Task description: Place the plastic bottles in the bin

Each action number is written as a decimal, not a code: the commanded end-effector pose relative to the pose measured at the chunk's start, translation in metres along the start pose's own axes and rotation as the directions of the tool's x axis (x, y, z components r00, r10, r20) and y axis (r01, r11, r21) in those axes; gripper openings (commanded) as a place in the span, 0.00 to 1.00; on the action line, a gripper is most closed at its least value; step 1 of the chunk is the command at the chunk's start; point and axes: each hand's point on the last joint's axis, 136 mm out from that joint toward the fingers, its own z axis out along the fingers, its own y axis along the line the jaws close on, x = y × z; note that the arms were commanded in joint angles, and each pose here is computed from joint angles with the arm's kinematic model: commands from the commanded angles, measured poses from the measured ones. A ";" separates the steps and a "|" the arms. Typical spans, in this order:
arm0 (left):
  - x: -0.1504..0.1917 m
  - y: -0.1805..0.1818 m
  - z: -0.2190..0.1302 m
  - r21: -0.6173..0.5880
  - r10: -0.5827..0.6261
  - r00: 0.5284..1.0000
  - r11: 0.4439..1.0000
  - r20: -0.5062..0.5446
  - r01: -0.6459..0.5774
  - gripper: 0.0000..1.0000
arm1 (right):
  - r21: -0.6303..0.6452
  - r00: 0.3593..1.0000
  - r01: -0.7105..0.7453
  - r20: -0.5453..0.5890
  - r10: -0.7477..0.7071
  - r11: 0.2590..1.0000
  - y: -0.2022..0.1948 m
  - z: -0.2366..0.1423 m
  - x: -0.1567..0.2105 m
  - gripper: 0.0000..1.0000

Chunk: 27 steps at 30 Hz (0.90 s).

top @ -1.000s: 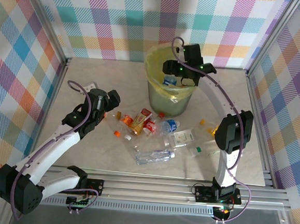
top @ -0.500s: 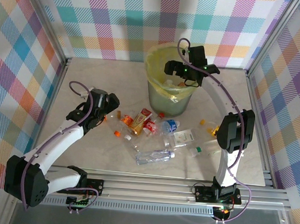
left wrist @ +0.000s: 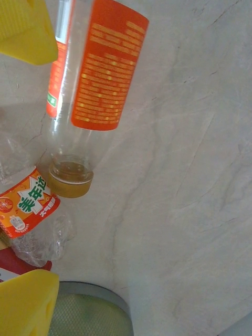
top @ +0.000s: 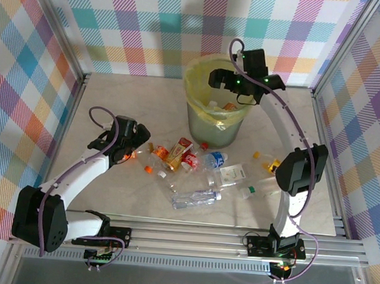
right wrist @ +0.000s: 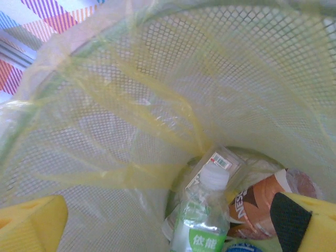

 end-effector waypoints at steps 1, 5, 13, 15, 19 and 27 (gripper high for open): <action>0.000 0.006 0.002 -0.013 0.045 0.999 0.999 -0.021 -0.045 1.00 | -0.012 0.998 0.025 0.065 -0.024 1.000 0.016 -0.052 -0.019 1.00; -0.007 0.001 -0.001 -0.027 0.258 0.966 0.966 -0.033 -0.259 1.00 | 0.018 0.995 0.016 0.101 -0.018 1.000 0.015 -0.084 -0.017 1.00; -0.023 -0.016 0.007 -0.037 0.646 0.751 0.754 -0.136 -0.655 0.96 | 0.114 0.984 -0.042 0.175 0.022 0.993 -0.005 -0.137 0.010 1.00; -0.022 -0.015 0.012 -0.032 0.695 0.690 0.700 -0.202 -0.713 0.97 | 0.134 0.982 -0.061 0.184 0.036 0.989 -0.011 -0.147 0.019 1.00; -0.007 0.001 0.022 0.010 0.738 0.583 0.623 -0.340 -0.782 0.98 | 0.168 0.982 -0.087 0.182 0.056 0.982 -0.021 -0.160 0.039 1.00; 0.021 0.032 0.020 0.059 0.694 0.527 0.630 -0.491 -0.774 0.98 | 0.178 0.976 -0.120 0.202 0.083 0.977 -0.026 -0.185 0.059 1.00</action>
